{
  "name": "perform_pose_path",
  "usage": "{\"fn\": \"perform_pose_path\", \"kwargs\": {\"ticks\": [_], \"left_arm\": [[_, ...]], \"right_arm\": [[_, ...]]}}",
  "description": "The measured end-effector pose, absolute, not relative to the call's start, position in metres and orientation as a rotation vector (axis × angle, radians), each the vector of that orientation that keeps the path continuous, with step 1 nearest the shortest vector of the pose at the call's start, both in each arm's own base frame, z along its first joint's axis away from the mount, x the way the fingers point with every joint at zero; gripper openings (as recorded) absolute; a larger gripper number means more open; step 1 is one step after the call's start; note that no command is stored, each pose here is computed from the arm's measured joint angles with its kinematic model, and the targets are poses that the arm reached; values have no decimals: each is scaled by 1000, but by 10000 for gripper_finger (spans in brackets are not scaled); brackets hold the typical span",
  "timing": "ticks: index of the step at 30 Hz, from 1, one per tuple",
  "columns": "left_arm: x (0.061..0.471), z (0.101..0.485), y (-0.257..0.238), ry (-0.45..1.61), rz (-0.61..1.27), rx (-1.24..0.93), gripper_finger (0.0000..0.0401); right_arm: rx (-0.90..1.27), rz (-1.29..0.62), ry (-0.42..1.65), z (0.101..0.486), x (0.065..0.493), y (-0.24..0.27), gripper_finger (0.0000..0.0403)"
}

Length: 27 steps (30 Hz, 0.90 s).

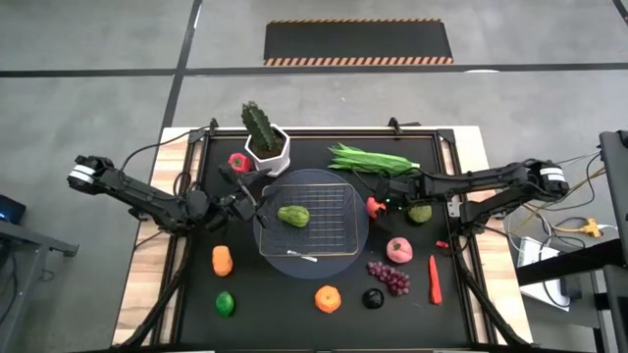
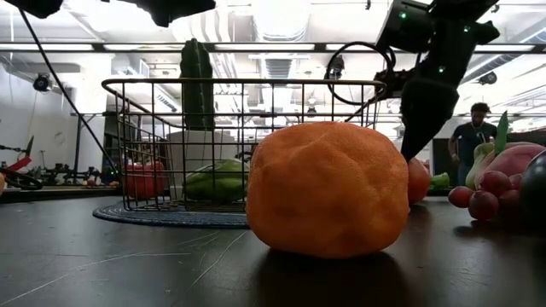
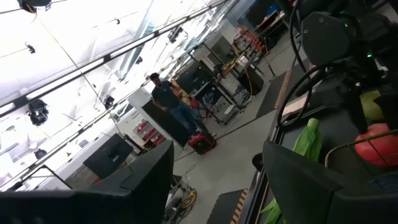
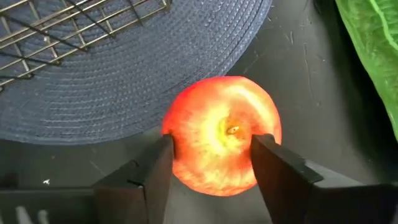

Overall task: Build produce basket
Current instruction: Put the apple into the wire basket

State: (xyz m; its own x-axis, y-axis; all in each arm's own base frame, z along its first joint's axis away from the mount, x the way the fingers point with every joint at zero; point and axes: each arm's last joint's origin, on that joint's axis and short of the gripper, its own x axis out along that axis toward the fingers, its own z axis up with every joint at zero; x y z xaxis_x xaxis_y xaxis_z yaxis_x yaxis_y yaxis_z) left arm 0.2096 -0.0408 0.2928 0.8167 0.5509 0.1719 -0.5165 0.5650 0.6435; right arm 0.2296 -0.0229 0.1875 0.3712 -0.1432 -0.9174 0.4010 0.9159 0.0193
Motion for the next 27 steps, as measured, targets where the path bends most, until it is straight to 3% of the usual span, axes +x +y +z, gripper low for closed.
{"fn": "perform_pose_path", "kwargs": {"ticks": [8,12,17,27], "left_arm": [[210,293,-41,43,627,718,228],[210,293,-41,44,627,718,228],[210,293,-41,43,627,716,228],[210,293,-41,43,627,715,228]], "right_arm": [[292,-273,1117,203,217,-20,138],[299,-263,1119,203,217,-19,139],[290,-262,1131,200,218,-19,190],[256,-310,1127,199,221,-21,351]]}}
